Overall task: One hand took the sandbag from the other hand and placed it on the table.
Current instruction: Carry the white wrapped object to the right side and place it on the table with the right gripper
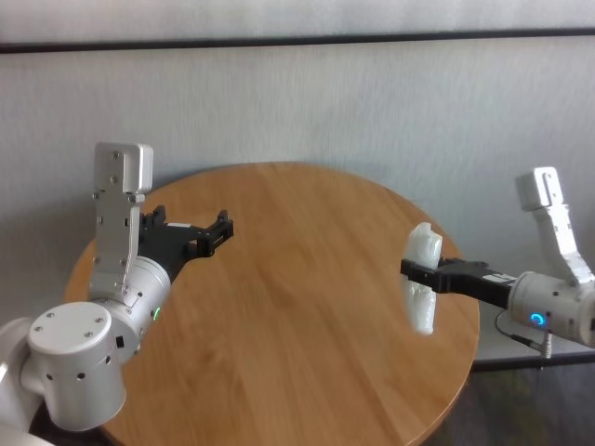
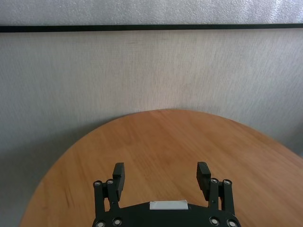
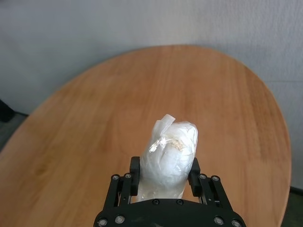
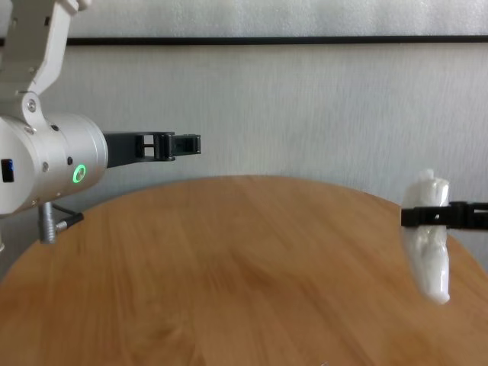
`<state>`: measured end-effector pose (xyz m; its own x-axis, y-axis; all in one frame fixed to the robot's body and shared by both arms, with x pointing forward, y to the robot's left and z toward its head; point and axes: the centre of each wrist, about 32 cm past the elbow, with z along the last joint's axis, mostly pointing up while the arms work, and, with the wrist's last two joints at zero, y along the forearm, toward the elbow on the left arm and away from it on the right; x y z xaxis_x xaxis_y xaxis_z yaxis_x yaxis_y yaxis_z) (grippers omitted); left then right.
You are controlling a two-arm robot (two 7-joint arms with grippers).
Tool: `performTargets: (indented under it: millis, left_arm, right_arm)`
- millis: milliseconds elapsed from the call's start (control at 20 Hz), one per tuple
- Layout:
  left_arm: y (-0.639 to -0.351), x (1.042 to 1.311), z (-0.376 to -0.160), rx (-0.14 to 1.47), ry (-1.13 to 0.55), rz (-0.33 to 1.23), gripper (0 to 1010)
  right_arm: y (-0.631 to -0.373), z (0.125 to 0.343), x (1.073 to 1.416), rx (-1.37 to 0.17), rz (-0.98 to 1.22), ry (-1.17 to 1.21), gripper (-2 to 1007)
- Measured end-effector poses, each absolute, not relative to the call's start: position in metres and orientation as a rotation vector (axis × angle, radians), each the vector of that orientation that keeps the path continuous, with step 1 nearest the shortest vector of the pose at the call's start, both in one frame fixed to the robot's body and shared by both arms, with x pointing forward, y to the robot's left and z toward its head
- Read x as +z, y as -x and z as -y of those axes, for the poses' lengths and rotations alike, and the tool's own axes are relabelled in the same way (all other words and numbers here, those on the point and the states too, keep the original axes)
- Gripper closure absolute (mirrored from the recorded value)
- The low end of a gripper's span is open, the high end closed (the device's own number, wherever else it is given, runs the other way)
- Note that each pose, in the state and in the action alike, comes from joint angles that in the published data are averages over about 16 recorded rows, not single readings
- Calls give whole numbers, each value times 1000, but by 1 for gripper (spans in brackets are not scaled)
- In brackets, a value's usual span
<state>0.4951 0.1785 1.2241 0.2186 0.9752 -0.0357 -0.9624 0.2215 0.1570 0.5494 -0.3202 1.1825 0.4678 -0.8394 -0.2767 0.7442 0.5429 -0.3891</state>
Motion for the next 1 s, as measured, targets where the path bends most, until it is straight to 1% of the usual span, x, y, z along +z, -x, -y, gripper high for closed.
performTargets:
  millis: [300,600,800,1000]
  left_arm:
    - [-495,1225,-179,1342,-104,-135,10]
    - [-495,1225,-179,1340,-102,-134,10]
    - [-495,1225,-179,1340,-101,-134,10]
    - [-495,1225,-179,1339,-101,-134,10]
  right_arm:
    - [-562,305,1182,-976,-466,291,410]
    - [-568,299,1181,-980,-469,325,402]
    - [-568,299,1181,-980,-469,326,364]
    - [-568,299,1181,-981,-470,322,292]
